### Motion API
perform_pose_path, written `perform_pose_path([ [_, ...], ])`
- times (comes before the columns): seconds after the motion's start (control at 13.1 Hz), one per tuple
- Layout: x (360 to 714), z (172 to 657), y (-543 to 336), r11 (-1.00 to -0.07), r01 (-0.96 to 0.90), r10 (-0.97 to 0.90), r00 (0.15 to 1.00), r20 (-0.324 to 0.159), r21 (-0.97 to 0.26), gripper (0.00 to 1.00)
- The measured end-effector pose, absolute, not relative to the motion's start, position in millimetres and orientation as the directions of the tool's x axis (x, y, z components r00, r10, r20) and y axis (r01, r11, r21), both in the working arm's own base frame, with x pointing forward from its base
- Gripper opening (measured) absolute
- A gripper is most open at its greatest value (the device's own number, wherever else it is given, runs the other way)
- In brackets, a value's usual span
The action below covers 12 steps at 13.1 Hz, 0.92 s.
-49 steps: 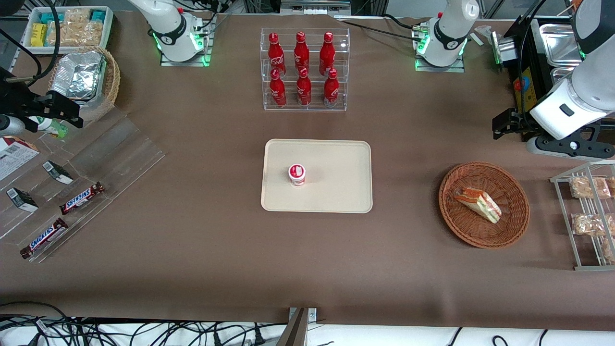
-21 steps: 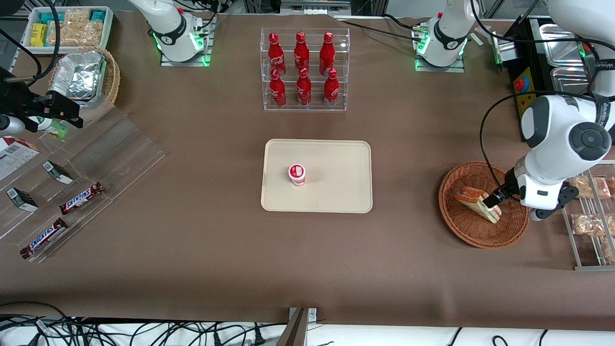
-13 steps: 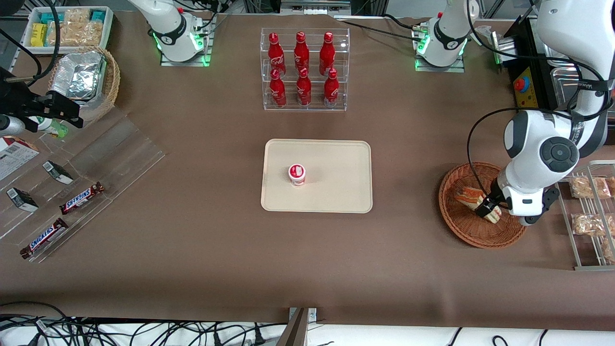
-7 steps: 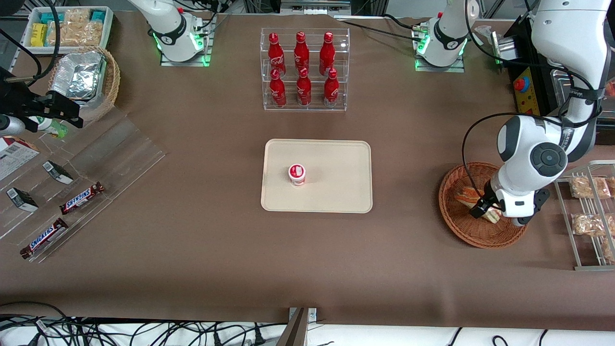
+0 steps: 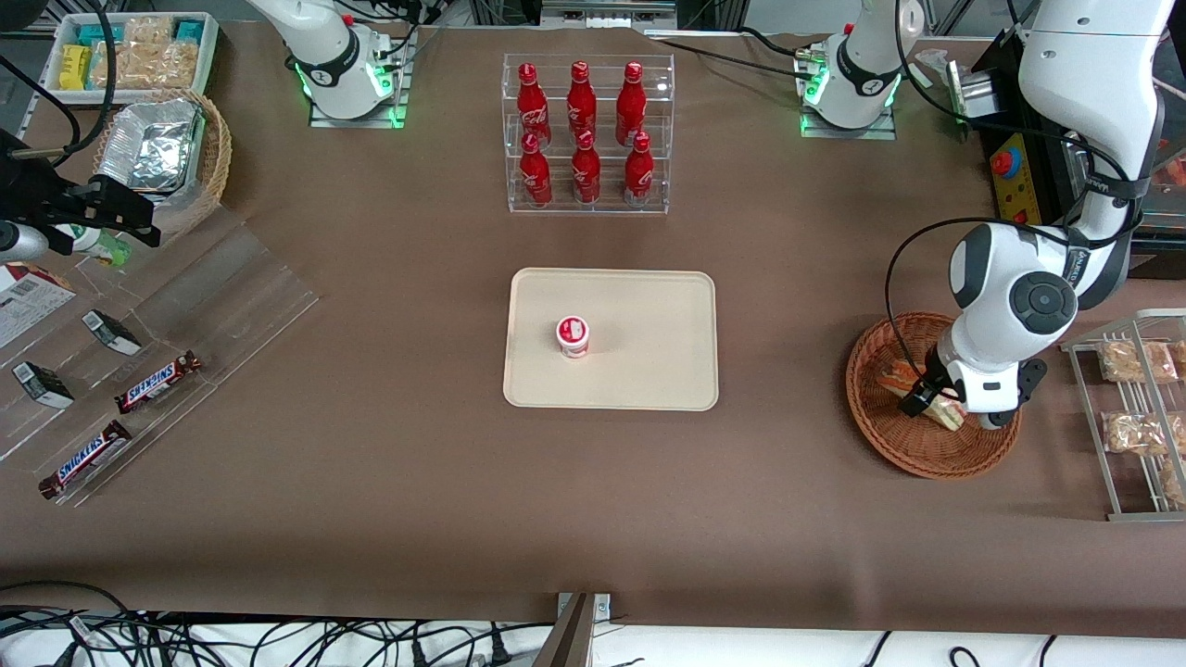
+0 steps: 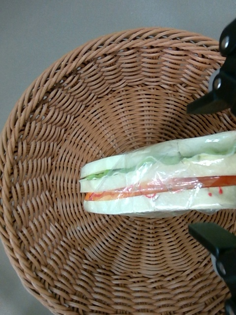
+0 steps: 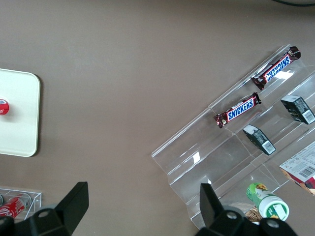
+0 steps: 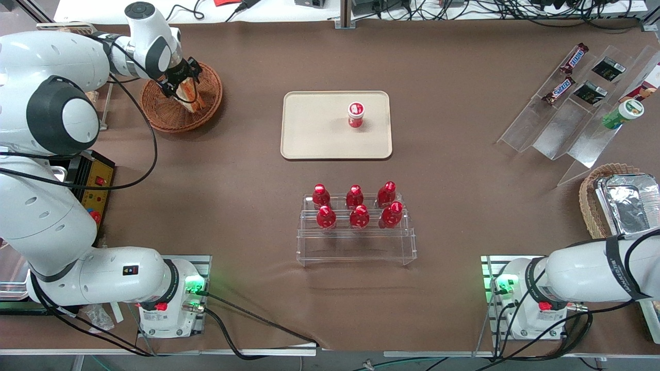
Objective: Place sandwich from basket to tray
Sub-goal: 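Lift the sandwich out of the basket and carry it to the tray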
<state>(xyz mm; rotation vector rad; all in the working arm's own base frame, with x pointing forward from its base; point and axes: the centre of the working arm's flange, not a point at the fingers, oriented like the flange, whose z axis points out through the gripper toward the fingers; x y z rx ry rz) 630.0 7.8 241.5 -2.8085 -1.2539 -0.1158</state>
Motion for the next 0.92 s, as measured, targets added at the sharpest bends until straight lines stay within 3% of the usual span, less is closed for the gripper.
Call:
perform_pose_path([
  [0.31,628.3,239.0,9.3,-0.665,0.746,0.742,0.664,0.091,-0.032,0.45],
  [0.53,629.5,241.0,10.4,-0.676,0.736,0.73,0.676,0.106,-0.039,0.25],
  [0.61,632.8,246.2,11.0,-0.676,0.735,0.729,0.676,0.112,-0.039,0.2],
  [0.92,661.8,314.7,-3.4,-0.721,0.686,0.679,0.727,0.097,-0.094,0.2],
])
